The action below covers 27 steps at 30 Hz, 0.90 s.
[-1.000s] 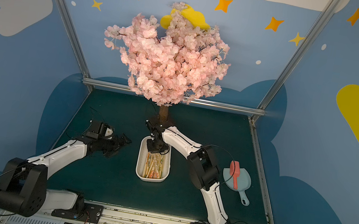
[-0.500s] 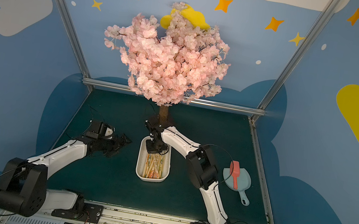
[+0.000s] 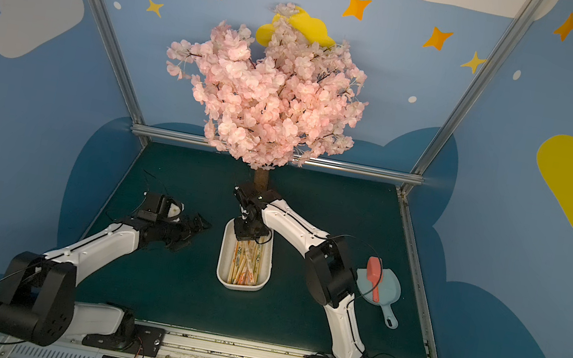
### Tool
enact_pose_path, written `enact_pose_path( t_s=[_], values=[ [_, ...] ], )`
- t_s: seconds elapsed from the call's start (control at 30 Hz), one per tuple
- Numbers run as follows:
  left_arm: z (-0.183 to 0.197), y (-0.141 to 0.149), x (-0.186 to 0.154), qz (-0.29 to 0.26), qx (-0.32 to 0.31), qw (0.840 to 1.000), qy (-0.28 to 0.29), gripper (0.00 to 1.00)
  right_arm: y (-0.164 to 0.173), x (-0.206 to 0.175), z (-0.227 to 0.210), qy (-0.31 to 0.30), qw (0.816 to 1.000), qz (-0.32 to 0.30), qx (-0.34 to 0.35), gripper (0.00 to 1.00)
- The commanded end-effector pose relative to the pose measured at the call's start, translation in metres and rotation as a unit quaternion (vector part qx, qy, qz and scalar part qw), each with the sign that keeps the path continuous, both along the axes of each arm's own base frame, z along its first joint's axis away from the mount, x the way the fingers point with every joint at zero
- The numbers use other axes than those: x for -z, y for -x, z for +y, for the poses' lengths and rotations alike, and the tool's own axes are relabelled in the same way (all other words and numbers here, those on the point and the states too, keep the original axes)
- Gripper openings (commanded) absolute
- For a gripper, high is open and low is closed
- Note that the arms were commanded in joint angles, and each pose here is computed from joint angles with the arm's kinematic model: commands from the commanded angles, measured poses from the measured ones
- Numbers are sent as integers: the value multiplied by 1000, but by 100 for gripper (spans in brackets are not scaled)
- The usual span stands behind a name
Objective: Take the paired disposable chopsticks out of the storage box
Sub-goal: Pick up the paired disposable chopsticks from the storage box, then place the paired disposable chopsticks at the center of the board.
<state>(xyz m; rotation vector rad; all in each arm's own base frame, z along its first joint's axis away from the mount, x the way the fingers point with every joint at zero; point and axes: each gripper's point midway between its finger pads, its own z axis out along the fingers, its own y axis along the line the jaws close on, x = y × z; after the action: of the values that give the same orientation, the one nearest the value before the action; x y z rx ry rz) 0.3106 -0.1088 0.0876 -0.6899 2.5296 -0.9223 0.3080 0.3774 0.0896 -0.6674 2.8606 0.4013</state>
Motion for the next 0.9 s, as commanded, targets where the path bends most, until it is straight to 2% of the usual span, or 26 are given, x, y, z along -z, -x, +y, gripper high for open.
enact_pose_path(
  t_s=[0.0, 0.17, 0.4, 0.63, 0.87],
  values=[
    [-2, -2, -3, -7, 12, 1000, 0, 100, -3, -25, -12, -11, 1000, -13, 14, 1],
    [-6, -3, -11, -17, 24, 1000, -2, 100, -10, -52, -27, -32, 999, -28, 34, 1],
    [-22, -3, -27, -39, 54, 998, -19, 100, -24, -78, -86, -31, 995, -54, 84, 1],
    [-44, 0, -28, -47, 82, 994, -50, 100, -31, -59, -164, 39, 988, -70, 130, 1],
    [-58, 1, -16, -33, 89, 994, -54, 100, -26, -12, -223, 109, 981, -58, 149, 1]
  ],
)
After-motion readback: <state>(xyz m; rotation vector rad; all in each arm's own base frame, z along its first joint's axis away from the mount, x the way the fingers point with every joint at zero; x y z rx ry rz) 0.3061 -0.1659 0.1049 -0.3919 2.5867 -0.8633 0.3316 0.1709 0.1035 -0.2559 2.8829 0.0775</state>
